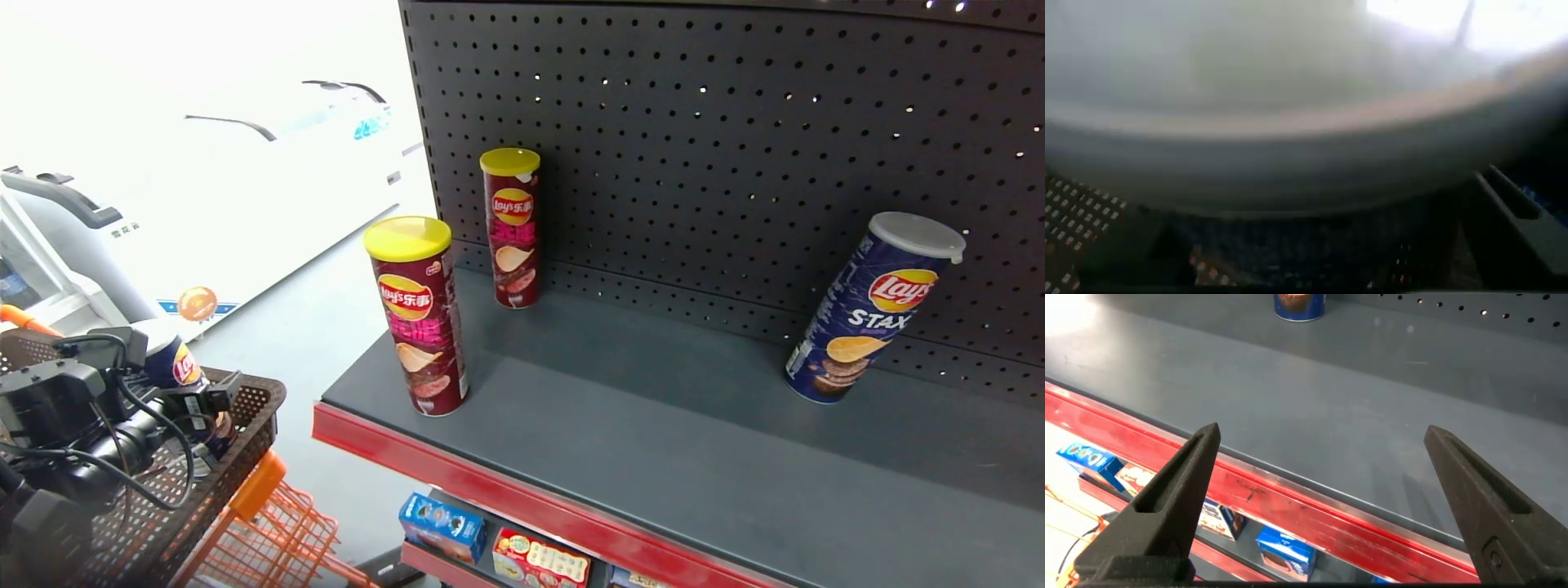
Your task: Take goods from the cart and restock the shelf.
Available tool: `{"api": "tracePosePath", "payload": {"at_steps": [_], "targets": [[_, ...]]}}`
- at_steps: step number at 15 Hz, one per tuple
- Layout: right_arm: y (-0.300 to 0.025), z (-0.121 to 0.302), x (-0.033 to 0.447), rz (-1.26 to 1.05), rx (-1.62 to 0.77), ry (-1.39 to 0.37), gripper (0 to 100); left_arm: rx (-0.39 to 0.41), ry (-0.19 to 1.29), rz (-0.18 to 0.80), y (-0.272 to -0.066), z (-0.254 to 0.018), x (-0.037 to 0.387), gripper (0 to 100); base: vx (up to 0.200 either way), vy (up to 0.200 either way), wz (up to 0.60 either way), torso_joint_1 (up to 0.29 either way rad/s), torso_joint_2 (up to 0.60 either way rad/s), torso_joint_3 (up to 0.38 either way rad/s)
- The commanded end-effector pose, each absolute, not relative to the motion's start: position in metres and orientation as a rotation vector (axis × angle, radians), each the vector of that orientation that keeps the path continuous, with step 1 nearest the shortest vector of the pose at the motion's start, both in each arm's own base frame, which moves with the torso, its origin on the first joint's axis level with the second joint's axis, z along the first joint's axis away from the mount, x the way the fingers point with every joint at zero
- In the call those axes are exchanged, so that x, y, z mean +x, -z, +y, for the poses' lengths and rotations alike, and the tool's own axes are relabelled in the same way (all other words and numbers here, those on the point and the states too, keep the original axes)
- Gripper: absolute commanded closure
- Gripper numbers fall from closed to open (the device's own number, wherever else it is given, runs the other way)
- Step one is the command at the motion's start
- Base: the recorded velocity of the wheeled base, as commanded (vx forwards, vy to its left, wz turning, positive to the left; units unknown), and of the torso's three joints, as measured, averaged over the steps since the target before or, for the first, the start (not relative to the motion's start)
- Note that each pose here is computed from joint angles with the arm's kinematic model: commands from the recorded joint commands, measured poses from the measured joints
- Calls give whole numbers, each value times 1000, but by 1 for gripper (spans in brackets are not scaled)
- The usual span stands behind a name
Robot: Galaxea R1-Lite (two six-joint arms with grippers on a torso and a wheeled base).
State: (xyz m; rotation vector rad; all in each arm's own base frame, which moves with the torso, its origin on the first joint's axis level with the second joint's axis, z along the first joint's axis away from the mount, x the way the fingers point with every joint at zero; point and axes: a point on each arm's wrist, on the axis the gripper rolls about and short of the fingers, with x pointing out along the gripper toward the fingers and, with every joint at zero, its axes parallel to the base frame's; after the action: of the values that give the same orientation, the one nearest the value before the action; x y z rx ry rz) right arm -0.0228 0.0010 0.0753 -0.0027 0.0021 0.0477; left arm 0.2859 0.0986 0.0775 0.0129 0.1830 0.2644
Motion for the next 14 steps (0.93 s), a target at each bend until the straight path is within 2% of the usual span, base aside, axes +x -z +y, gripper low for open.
{"api": "tracePosePath", "payload": {"at_steps": [1,2,8,11,14], "targets": [[-75,1,-23,1,-3,-49,0,12,-265,186,-72,101,293,0,0,0,0,0,0,0],[-75,1,-23,1,-3,-49,0,14,-265,174,-74,102,295,100,0,0,0,0,0,0],[-76,1,-23,0,-3,-49,0,31,-240,140,-83,96,299,100,0,0,0,0,0,0],[-75,1,-23,3,-3,-49,0,44,-199,58,-111,83,299,100,0,0,0,0,0,0],[-75,1,-23,3,-3,-49,0,49,-154,36,-140,68,297,100,0,0,0,0,0,0]]}}
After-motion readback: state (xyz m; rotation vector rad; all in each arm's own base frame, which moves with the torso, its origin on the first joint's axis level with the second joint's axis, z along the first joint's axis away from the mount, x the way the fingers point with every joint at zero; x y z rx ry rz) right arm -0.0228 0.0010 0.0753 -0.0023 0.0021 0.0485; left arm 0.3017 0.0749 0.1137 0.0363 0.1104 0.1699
